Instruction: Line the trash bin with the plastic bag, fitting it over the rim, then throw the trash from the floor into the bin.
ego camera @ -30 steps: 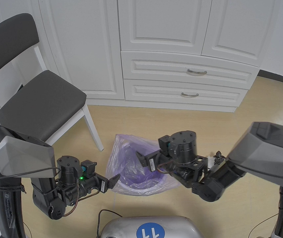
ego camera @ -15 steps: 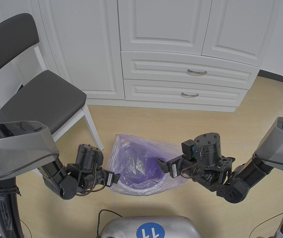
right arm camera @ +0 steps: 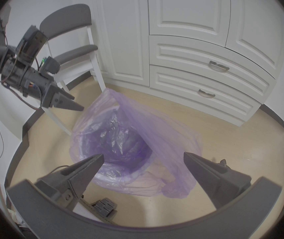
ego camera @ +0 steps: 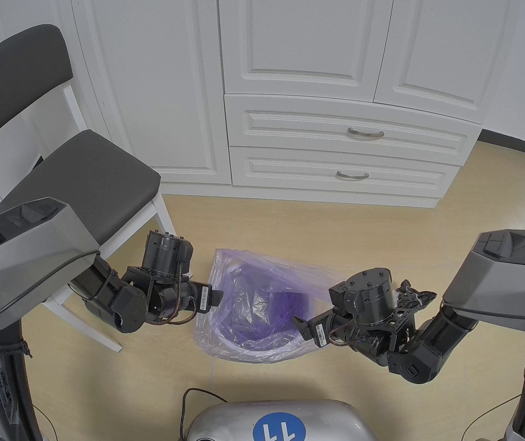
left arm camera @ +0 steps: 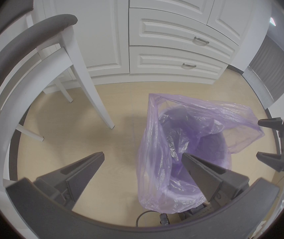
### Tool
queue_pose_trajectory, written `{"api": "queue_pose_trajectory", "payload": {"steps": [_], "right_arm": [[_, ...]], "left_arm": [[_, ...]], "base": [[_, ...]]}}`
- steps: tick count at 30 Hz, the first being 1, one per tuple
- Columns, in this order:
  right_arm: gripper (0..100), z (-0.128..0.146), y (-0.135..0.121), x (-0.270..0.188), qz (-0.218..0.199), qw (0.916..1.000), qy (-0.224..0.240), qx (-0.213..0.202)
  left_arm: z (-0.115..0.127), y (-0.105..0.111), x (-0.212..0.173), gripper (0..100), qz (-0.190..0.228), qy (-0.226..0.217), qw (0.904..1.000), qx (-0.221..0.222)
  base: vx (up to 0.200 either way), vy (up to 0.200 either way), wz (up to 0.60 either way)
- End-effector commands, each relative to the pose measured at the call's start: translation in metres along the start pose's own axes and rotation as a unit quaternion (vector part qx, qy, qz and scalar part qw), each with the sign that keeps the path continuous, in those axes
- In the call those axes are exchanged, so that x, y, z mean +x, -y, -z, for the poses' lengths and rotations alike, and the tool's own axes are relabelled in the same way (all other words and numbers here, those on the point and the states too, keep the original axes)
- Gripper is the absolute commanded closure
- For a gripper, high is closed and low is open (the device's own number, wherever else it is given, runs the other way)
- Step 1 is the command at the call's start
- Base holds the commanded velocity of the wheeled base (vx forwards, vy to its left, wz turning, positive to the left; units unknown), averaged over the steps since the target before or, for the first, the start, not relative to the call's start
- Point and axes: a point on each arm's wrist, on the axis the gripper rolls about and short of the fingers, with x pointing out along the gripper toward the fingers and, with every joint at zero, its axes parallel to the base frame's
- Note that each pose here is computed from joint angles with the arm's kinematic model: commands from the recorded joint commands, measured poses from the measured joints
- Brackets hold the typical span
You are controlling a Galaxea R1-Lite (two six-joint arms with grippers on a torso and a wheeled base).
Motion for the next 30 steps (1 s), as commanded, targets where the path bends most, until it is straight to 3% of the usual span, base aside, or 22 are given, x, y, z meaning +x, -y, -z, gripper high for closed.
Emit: {"api": "queue_pose_trajectory", "payload": {"steps": [1, 7, 24, 25, 30], "right_arm": [[0, 0.016, 0.001, 0.015, 0.006, 0.9997, -0.022, -0.007], [0, 0.014, 0.010, 0.031, 0.023, 0.9997, 0.004, 0.008], [0, 0.022, 0.035, 0.051, 0.066, 0.9978, -0.004, -0.002], [0, 0.024, 0.039, 0.057, 0.086, 0.9963, -0.006, -0.005], [0, 0.027, 0.042, 0.065, 0.099, 0.9951, -0.001, -0.006]], "left_arm": [[0.005, -0.002, 0.014, 0, -0.006, -0.008, 1.0000, 0.000], [0.011, -0.002, 0.032, 0, -0.009, -0.015, 0.9998, -0.001], [0.004, -0.024, 0.059, 0, -0.070, 0.009, 0.9973, -0.022], [0.005, -0.026, 0.063, 0, -0.087, 0.010, 0.9959, -0.022], [-0.001, -0.029, 0.069, 0, -0.127, 0.024, 0.9913, -0.025]], "base": [[0.000, 0.000, 0.00], [0.000, 0.000, 0.00], [0.000, 0.000, 0.00], [0.000, 0.000, 0.00], [0.000, 0.000, 0.00]]}}
